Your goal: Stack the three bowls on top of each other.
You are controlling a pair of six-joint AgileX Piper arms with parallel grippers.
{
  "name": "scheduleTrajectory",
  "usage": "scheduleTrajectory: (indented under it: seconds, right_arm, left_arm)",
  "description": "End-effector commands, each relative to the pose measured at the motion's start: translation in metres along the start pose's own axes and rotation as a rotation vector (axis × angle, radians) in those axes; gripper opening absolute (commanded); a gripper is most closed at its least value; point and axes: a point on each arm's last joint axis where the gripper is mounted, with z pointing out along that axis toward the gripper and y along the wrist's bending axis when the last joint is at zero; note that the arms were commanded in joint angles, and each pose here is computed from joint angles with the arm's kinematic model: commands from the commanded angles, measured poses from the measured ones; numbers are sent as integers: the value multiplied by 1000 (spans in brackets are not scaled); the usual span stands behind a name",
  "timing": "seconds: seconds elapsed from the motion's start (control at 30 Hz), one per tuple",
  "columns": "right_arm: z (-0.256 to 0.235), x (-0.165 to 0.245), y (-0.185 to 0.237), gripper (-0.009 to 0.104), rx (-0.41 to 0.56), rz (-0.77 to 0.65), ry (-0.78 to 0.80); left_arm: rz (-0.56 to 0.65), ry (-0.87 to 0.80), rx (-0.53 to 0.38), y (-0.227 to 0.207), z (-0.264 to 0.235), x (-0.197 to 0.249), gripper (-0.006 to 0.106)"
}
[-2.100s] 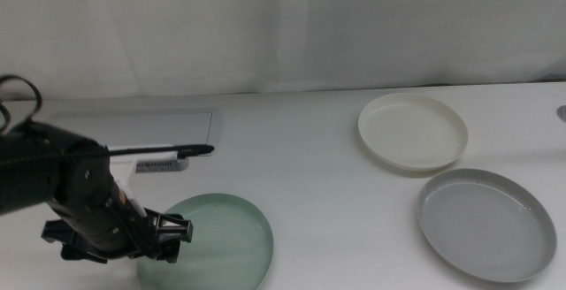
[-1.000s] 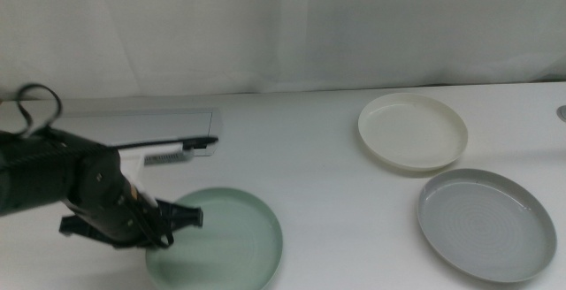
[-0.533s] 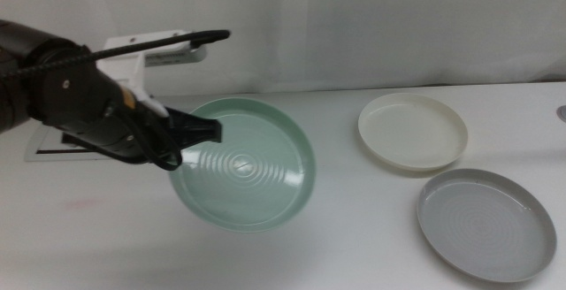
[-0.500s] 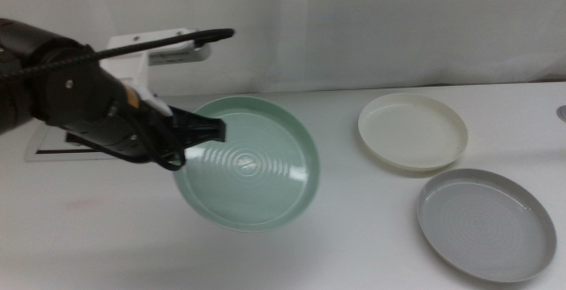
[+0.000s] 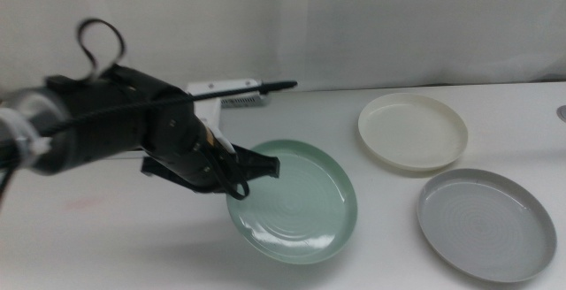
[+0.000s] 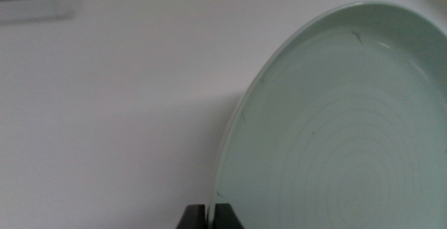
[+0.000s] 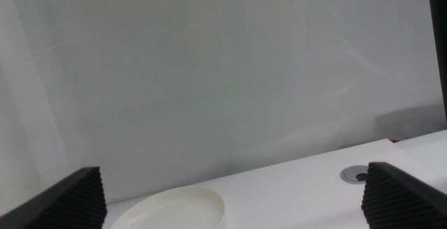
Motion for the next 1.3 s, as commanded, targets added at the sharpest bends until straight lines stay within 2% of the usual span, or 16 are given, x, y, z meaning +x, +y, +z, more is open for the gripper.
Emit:
scheduleTrajectory:
  seconds: [0.0, 0.33, 0.6, 0.63, 0.67, 0.73, 0.83, 1.0, 1.13, 1.27]
  right_arm:
    - [-2, 11, -2, 103, 4, -8, 0]
    - [-2, 11, -2, 103, 4, -8, 0]
    - [-2, 11, -2, 103, 4, -8, 0]
    - [-2, 11, -2, 103, 4, -8, 0]
    - [-2, 11, -2, 103, 4, -8, 0]
    - [-2, 11, -2, 103, 4, -8, 0]
    - [-2, 11, -2, 103, 4, -8, 0]
    - [-2, 11, -2, 103, 4, -8, 0]
    - [-2, 11, -2, 103, 4, -8, 0]
    - [-2, 11, -2, 103, 4, -8, 0]
  left_arm:
    - [-32, 9, 27, -6, 14, 0, -3]
    - [-29, 60, 18, -10, 52, 6, -3]
    - [-28, 39, 27, -10, 52, 4, -1]
    - [-28, 39, 27, -10, 52, 4, 4]
    - [-28, 40, 27, -10, 52, 4, 21]
    - [-28, 40, 27, -10, 52, 4, 45]
    - [-28, 40, 27, -10, 52, 4, 90]
    - [-14, 29, 23, -10, 50, 3, 93]
    - [105, -70, -37, -4, 24, -14, 93]
    - [100, -176, -64, 13, -8, -31, 93]
